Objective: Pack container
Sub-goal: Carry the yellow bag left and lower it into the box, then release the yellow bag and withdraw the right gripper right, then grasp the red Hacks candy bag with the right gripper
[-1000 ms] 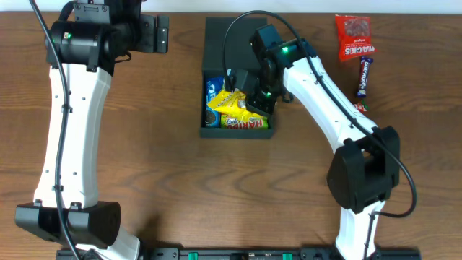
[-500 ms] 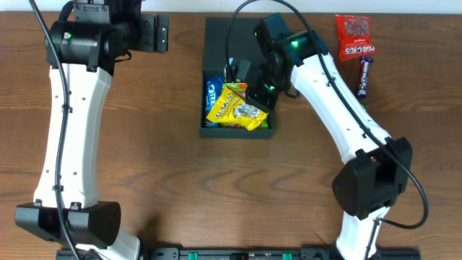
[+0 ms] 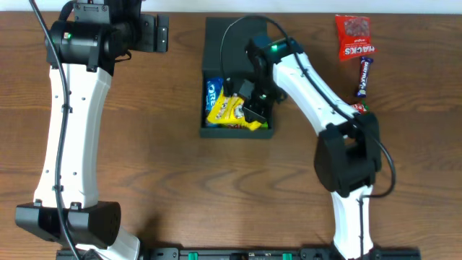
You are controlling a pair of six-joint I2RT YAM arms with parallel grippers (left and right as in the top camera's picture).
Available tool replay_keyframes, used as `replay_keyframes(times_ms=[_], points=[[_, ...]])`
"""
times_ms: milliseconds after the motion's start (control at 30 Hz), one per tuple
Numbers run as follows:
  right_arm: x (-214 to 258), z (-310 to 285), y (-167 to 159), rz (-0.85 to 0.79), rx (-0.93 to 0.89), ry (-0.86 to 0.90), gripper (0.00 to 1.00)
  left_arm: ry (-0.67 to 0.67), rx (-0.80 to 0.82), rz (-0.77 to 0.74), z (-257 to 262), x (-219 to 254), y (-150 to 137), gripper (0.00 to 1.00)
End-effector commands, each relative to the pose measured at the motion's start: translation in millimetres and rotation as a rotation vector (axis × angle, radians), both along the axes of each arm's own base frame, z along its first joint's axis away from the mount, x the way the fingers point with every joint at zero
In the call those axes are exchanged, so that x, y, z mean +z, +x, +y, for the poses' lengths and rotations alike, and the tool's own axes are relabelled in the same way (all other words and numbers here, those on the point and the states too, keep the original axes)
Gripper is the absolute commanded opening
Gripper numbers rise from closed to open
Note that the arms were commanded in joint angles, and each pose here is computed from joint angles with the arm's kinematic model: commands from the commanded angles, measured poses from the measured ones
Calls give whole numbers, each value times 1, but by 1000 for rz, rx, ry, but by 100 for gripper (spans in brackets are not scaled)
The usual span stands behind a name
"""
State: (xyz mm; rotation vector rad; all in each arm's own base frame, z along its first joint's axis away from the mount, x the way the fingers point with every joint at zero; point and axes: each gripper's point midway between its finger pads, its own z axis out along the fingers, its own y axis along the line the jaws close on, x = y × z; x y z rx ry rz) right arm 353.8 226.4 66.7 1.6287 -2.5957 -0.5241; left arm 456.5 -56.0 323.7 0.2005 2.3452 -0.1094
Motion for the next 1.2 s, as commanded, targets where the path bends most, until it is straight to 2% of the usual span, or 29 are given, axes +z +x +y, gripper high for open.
replay_keyframes(times_ms=[0, 133, 267, 400, 500, 567, 667, 700, 733, 800, 867, 900, 967, 1000, 1167], points=[[-18, -13, 3, 8, 3, -69, 1, 17, -8, -28, 3, 10, -2, 95], [-32, -25, 13, -12, -33, -144, 1, 28, -20, -29, 3, 10, -2, 95], [-22, -24, 15, -30, -42, -134, 1, 33, -24, -30, 3, 10, -2, 95], [30, -3, 19, -97, -24, 22, 1, 32, -25, -35, 3, 10, -1, 95], [86, -2, 35, -238, -29, 132, 1, 32, -25, -37, 3, 11, -1, 95], [109, -15, 53, -319, -96, 162, 1, 32, -24, -36, 3, 11, -1, 95], [121, -60, 97, -388, -369, 155, 2, 32, -24, -33, 3, 10, -1, 95], [121, -80, 111, -398, -486, 141, 8, 32, -24, -30, 3, 10, -2, 95], [120, -107, 127, -412, -630, 122, 21, 32, -24, -27, 3, 9, -2, 95], [118, -157, 153, -447, -881, 86, 29, 32, -24, -27, 3, 9, -2, 95], [116, -211, 176, -505, -1092, 57, 59, 32, -24, -29, 3, 9, -2, 95], [117, -232, 187, -539, -1137, 68, 74, 32, -24, -29, 3, 9, -2, 95], [114, -254, 207, -614, -1146, 83, 94, 32, -24, -29, 3, 9, -2, 95], [113, -262, 218, -664, -1131, 85, 99, 32, -24, -28, 3, 9, -2, 95], [86, -288, 274, -874, -1168, 38, 99, 32, -24, -24, 3, 8, -3, 95]])
